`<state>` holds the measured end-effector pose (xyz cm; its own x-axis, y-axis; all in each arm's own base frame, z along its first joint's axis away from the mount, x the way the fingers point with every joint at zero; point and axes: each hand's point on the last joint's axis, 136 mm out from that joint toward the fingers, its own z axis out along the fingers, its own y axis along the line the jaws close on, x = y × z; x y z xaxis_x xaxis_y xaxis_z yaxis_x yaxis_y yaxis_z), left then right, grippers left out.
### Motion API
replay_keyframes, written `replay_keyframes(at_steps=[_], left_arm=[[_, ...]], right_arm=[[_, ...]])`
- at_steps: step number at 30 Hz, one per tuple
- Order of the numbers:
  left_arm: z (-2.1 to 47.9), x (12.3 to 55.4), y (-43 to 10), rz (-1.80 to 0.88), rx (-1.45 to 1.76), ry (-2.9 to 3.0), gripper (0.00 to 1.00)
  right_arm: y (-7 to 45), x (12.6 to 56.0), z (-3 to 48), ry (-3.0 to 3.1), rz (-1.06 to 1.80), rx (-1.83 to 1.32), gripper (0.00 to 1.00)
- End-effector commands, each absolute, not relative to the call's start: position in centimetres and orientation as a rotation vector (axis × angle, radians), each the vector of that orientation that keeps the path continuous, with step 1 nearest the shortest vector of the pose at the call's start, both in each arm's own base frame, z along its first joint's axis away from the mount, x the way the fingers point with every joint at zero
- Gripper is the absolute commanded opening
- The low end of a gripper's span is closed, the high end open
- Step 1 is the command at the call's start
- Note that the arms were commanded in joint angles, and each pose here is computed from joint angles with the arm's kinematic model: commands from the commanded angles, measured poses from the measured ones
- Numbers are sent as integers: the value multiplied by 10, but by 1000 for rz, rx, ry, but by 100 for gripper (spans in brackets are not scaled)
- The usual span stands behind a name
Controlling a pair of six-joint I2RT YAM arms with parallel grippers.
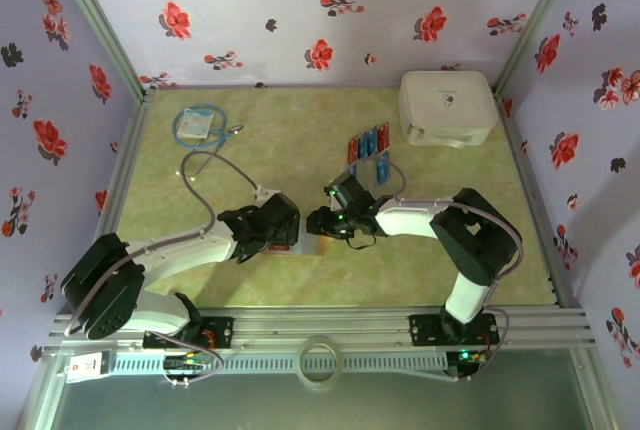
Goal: Put the credit cards into the card holder
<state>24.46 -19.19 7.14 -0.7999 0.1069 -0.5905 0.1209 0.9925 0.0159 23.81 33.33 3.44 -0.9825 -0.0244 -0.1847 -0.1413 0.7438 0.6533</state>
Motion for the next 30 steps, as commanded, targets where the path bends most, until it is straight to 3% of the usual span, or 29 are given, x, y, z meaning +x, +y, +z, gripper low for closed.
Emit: replay_keyframes(at_steps=[1,22,30], left_arm=[[72,246,-179,8,121,2485,100],[60,237,-163,27,107,2501,100],[52,234,-177,-64,164,2525,100]], right_arm=[[342,235,33,2800,1099,-140,43],[366,248,52,2772,1178,-145,42],[351,251,52,2776,1040,-157,40]])
